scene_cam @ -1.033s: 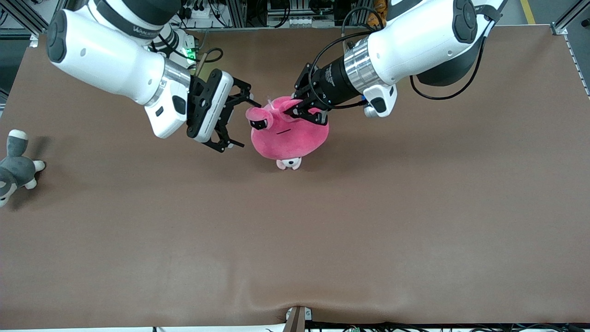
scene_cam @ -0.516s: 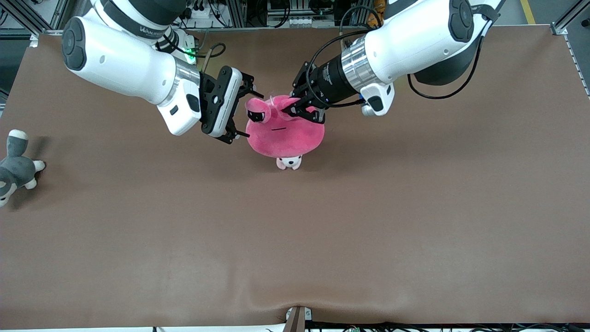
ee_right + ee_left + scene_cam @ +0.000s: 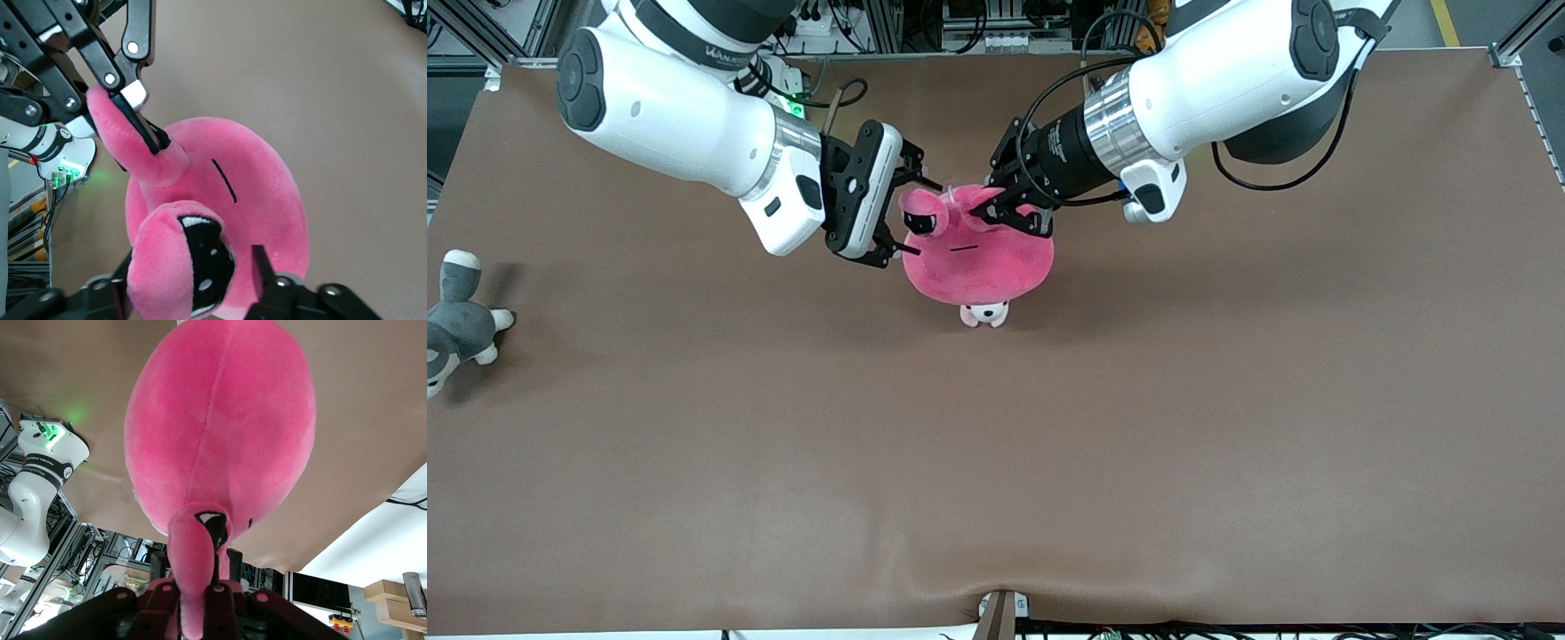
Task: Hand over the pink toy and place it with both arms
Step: 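Open the left gripper while the right gripper carries the pink toy away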
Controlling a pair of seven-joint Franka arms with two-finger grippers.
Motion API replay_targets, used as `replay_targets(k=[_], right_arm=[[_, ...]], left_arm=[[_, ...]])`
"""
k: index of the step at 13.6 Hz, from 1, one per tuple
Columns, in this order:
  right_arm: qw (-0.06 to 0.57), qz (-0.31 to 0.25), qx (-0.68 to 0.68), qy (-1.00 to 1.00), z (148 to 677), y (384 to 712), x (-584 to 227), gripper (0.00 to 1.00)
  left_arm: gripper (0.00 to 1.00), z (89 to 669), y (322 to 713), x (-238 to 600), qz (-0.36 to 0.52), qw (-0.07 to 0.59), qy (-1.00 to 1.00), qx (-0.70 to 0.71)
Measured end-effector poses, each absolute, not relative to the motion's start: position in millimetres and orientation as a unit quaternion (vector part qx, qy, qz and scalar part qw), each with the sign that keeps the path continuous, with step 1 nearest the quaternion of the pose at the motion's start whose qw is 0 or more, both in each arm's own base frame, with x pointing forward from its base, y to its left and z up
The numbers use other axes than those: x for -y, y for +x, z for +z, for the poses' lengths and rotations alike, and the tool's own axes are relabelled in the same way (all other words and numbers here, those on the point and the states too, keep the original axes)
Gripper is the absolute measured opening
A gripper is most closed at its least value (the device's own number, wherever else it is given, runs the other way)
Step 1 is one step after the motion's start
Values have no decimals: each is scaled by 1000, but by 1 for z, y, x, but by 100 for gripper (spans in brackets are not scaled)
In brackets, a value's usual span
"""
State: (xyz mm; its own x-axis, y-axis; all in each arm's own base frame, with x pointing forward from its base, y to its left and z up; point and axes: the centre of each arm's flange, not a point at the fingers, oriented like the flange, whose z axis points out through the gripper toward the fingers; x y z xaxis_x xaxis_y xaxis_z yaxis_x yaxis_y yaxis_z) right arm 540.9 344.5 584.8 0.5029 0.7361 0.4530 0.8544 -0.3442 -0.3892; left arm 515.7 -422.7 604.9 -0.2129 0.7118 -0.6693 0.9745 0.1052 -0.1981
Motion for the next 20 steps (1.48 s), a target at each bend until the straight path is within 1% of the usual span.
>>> replay_targets(k=[1, 2, 4, 5, 8, 9, 10, 11, 12, 13, 14, 16, 18, 20], right_arm=[[299, -99, 489, -814, 585, 541, -344, 57], [299, -99, 489, -814, 586, 540, -344, 44], [299, -98, 488, -814, 588, 541, -341, 24], [299, -96, 488, -814, 588, 541, -339, 19], [301, -79, 482, -819, 586, 545, -325, 15], [302, -72, 476, -823, 585, 547, -319, 13], [304, -66, 471, -826, 584, 549, -312, 13], [304, -62, 466, -829, 583, 552, -304, 13], [304, -56, 461, -832, 582, 556, -294, 13], [303, -51, 455, -836, 580, 560, -283, 13], [302, -46, 448, -840, 578, 564, -270, 13], [296, -37, 435, -850, 574, 572, -244, 13], [275, -21, 426, -861, 568, 579, -217, 13], [260, -1, 416, -871, 558, 584, -188, 13]], left_arm=[[11, 605, 516, 423, -313, 210, 591, -713], [11, 605, 516, 423, -313, 210, 591, -713], [11, 605, 515, 424, -313, 210, 592, -712], [11, 605, 513, 425, -313, 209, 593, -712], [11, 605, 510, 429, -314, 209, 595, -709], [11, 605, 510, 430, -314, 209, 596, -709], [11, 604, 510, 431, -316, 208, 594, -710], [17, 603, 510, 432, -318, 207, 589, -714], [26, 603, 511, 432, -320, 205, 584, -717], [36, 605, 512, 430, -320, 206, 581, -719], [48, 607, 513, 429, -320, 209, 580, -720], [68, 611, 519, 422, -316, 214, 577, -722], [69, 610, 528, 411, -283, 219, 585, -728], [69, 608, 533, 404, -215, 222, 613, -727]])
